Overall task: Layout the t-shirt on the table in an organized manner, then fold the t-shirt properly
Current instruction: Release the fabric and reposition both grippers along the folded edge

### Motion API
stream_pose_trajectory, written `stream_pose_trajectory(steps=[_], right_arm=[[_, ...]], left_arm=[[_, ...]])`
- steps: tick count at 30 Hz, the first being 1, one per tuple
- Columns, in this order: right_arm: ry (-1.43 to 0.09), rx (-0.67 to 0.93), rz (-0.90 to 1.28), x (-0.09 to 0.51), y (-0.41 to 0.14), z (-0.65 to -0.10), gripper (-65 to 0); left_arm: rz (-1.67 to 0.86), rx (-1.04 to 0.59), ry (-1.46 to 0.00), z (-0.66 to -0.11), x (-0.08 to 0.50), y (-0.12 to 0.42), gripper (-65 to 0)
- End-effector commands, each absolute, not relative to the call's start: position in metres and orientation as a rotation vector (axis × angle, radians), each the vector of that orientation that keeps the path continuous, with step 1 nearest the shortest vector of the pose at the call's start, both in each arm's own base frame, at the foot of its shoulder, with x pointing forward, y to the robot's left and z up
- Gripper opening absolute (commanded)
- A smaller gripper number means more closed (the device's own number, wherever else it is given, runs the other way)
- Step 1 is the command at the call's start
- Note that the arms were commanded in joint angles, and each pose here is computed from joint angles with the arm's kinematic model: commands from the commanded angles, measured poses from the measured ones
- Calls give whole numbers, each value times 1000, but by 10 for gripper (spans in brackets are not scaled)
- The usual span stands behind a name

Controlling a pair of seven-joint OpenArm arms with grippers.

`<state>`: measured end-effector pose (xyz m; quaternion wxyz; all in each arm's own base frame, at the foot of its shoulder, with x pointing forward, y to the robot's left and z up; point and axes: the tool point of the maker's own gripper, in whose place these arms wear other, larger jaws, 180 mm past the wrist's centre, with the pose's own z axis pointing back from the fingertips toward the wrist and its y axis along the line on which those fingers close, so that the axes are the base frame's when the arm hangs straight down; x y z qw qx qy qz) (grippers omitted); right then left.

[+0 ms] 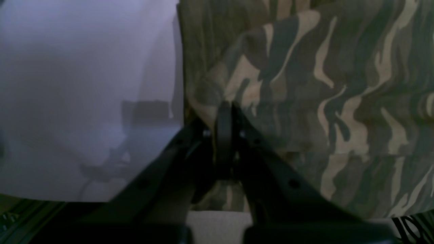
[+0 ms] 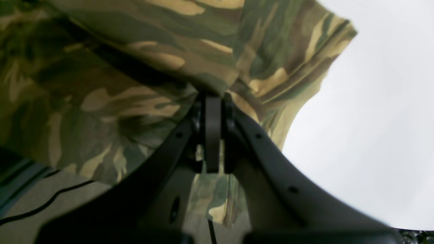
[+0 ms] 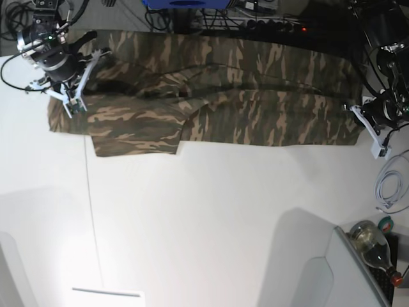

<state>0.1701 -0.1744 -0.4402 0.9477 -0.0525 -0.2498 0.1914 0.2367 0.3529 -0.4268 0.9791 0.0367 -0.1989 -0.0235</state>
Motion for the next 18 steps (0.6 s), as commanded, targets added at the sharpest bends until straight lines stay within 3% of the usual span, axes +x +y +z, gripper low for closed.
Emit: stream_pose_trajectory(steps=[1,8,18], right_arm=[[-523,-114,387,173,-177,-439,-650],[-470,-90,375,162,-177,-458,-650],[-441,-71,367,159,-175,-470,-650]], left_arm=[[-56,102,-434,-415,245,362,-650],[-82,177,-381,-419,238,372,-650],[-148,163,-402,-424,248,355,-650]])
